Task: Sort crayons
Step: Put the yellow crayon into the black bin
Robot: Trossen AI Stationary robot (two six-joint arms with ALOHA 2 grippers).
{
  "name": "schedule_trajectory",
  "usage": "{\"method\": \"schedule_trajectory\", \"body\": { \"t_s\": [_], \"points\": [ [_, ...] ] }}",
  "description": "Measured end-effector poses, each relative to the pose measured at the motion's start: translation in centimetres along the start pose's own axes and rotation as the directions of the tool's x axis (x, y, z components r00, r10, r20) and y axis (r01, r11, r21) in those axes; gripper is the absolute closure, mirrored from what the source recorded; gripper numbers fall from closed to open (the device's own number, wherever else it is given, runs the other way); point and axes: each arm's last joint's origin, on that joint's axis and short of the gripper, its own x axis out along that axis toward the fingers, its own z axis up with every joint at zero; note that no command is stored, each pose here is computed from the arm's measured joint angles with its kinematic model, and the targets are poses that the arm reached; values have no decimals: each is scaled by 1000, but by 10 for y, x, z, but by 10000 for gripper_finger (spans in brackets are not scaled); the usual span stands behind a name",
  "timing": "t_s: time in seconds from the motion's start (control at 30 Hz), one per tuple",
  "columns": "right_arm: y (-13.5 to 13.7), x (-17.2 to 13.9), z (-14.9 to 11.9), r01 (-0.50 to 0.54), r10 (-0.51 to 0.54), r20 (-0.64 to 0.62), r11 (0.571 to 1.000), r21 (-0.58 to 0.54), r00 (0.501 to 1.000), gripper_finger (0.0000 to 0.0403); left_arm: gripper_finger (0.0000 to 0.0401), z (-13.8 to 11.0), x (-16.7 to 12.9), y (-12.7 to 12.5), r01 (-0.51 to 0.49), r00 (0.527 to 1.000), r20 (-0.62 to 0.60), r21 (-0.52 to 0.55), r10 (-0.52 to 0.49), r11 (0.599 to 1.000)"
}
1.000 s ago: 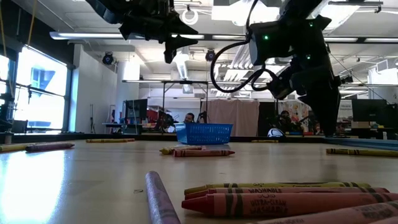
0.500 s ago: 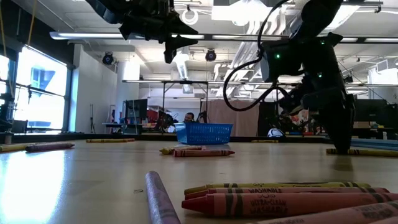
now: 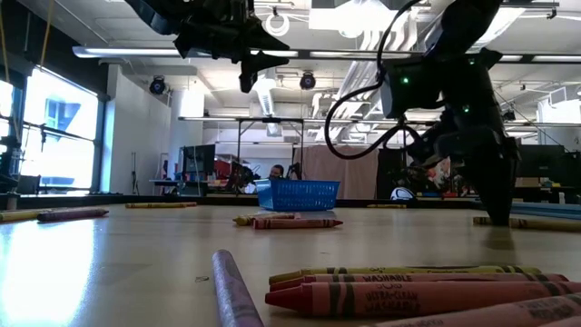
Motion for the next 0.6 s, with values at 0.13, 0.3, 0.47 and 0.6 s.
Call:
{"method": "schedule_trajectory", "body": {
  "t_s": [0.13, 0.3, 0.47, 0.6],
  "points": [
    [-2, 0, 1, -3, 3, -3, 1000, 23, 1000, 394, 298, 0, 0, 0, 0, 1000, 0, 0, 0, 1000],
    [-3, 0, 1, 1, 0, -17, 999, 49, 1000, 395, 298, 0, 0, 0, 0, 1000, 0, 0, 0, 1000],
    [-7, -9, -4, 6, -7, 12, 994, 105, 1000, 396, 298, 0, 0, 0, 0, 1000, 0, 0, 0, 1000],
    [-15, -30, -11, 18, -44, 126, 979, 205, 991, 393, 298, 0, 0, 0, 0, 1000, -1, 1, 0, 1000]
  ]
}}
